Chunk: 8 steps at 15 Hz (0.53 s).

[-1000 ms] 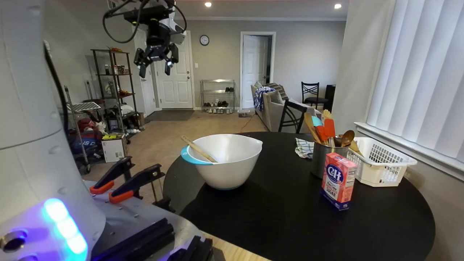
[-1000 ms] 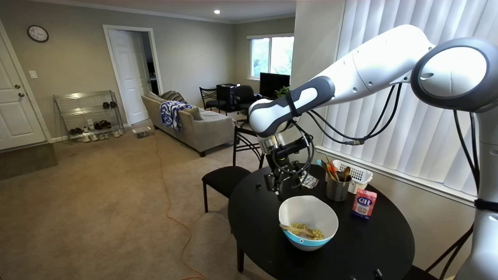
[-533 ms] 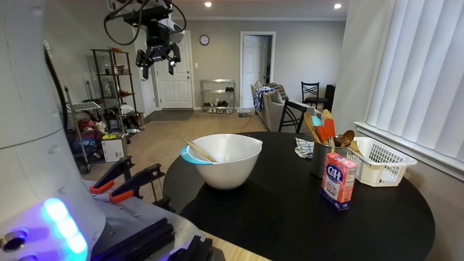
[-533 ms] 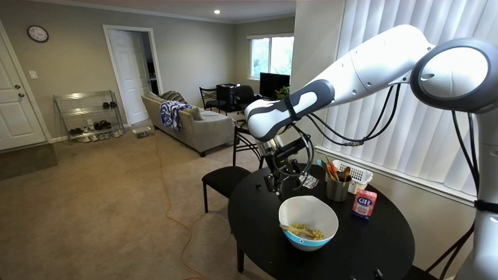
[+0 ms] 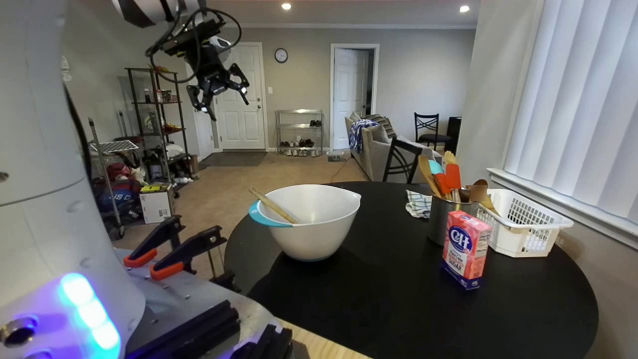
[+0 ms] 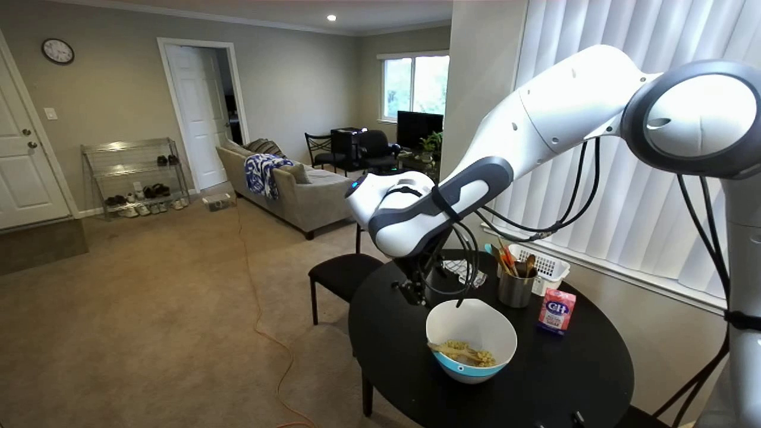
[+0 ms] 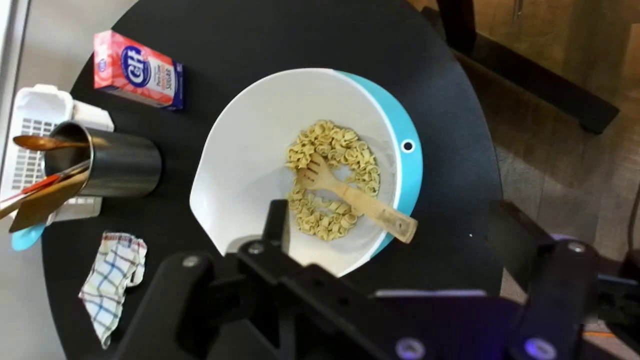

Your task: Use the wooden spoon to stir in the white bowl

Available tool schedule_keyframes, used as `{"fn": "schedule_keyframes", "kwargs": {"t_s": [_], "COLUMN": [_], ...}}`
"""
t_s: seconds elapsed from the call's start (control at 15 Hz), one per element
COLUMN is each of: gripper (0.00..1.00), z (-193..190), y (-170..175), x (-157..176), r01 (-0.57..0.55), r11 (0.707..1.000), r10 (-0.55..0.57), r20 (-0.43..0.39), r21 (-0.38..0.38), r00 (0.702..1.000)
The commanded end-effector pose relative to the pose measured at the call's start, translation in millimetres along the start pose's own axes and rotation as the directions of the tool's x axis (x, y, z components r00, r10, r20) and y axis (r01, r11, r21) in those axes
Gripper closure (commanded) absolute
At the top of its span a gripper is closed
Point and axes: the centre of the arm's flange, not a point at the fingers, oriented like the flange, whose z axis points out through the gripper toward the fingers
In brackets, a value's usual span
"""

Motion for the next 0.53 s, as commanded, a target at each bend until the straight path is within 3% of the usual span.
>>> {"fn": "schedule_keyframes", "kwargs": {"t_s": [0.0, 0.2, 0.33, 0.47], "gripper": [0.00, 0.00, 0.00, 0.00], "z": [16, 32, 50, 76], "y": [-14, -24, -31, -35], "x": [2, 8, 14, 23], "r01": [0.020, -0.015, -0.060, -0.106], "r11": [0.994, 0.978, 0.952, 0.932], "r10": [-0.026, -0.003, 0.030, 0.075], "r20": [-0.059, -0.083, -0.105, -0.103], "r21": [-0.106, -0.206, -0.299, -0.346], "r00": [0.998, 0.997, 0.994, 0.992]}}
